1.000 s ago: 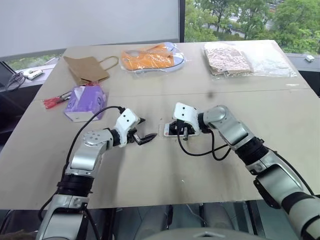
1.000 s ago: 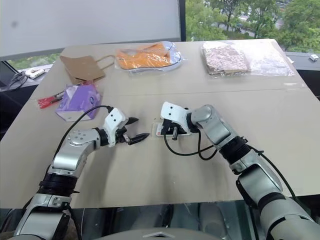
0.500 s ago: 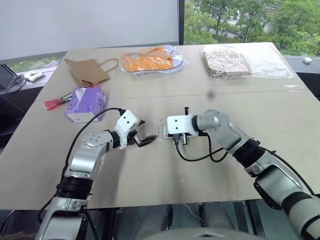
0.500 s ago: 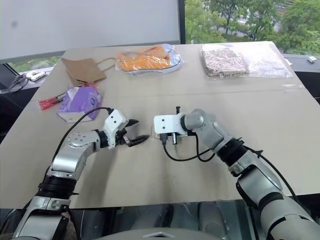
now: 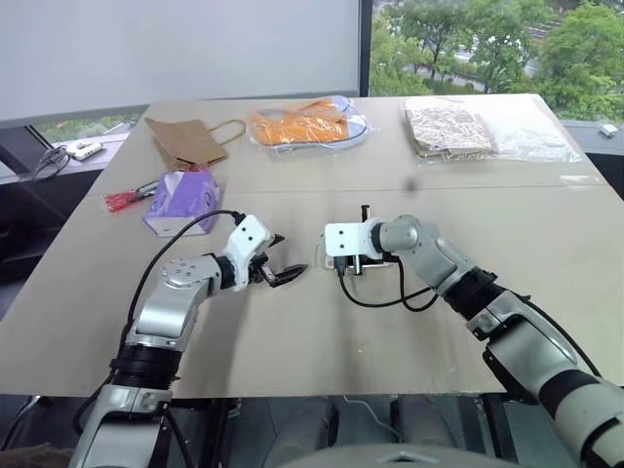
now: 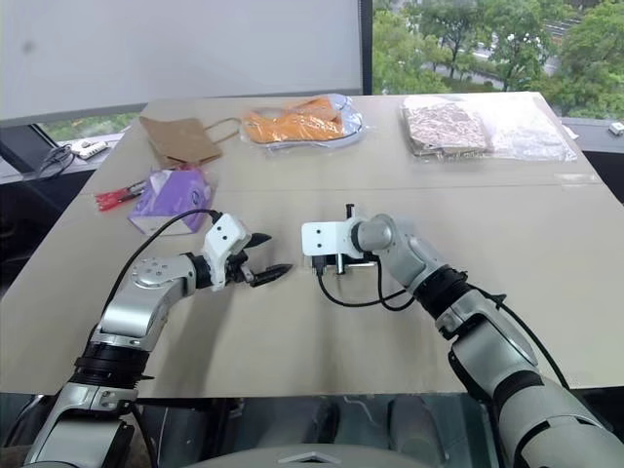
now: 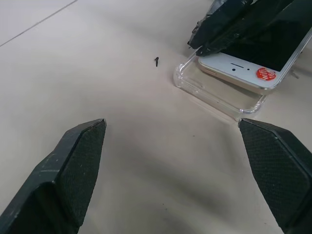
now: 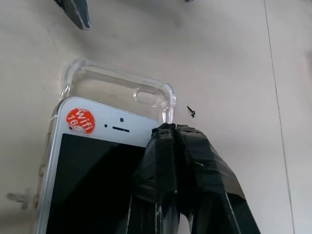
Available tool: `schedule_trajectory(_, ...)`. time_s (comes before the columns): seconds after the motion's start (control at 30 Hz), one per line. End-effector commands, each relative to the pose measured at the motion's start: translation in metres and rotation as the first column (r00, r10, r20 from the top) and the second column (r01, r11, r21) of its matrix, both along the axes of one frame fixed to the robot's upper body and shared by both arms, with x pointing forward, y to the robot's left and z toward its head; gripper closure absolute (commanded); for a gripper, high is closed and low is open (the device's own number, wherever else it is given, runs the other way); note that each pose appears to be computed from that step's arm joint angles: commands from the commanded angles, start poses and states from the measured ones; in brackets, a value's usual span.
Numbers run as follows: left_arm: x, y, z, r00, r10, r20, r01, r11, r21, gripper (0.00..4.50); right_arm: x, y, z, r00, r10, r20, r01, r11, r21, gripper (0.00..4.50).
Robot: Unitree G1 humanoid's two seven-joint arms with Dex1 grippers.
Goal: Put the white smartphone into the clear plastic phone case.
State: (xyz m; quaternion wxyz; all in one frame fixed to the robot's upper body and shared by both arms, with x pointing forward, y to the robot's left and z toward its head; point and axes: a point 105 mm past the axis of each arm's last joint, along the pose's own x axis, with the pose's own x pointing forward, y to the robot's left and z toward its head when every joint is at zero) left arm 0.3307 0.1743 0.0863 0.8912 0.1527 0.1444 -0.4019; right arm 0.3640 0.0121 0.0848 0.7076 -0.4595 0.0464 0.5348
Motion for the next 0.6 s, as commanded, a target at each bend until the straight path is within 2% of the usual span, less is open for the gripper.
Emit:
schedule_trajectory(0.03,0.0,-0.003,0.016,0.999,-0.014,0.047,0.015,1.0,-0.02,0.0,-0.002,-0.016,-0.025,0.98,-0.11,-0.167,0.117,0.992,0.036,4.42)
schedule_trajectory(0.17,0.002,-0.001,0.017,0.999,-0.003,0.042,0.005,0.999,-0.037,0.0,-0.002,-0.008,0.031,0.963,-0.093,-0.253,0.17,0.937,0.304,4.42)
schedule_trajectory(0.27,0.002,-0.003,0.019,0.999,-0.008,0.041,0.011,0.999,-0.052,0.0,-0.013,-0.008,0.054,0.957,-0.042,-0.287,0.155,0.911,0.383,4.42)
schedule_trajectory(0.4,0.002,-0.01,0.022,0.999,-0.031,0.044,0.034,0.997,-0.069,0.0,-0.034,-0.01,0.066,0.946,0.031,-0.321,0.105,0.911,0.398,4.42)
schedule_trajectory(0.6,0.0,-0.013,0.022,0.998,-0.049,0.045,0.052,0.996,-0.071,0.0,-0.051,-0.017,0.063,0.942,0.055,-0.33,0.067,0.935,0.349,4.42)
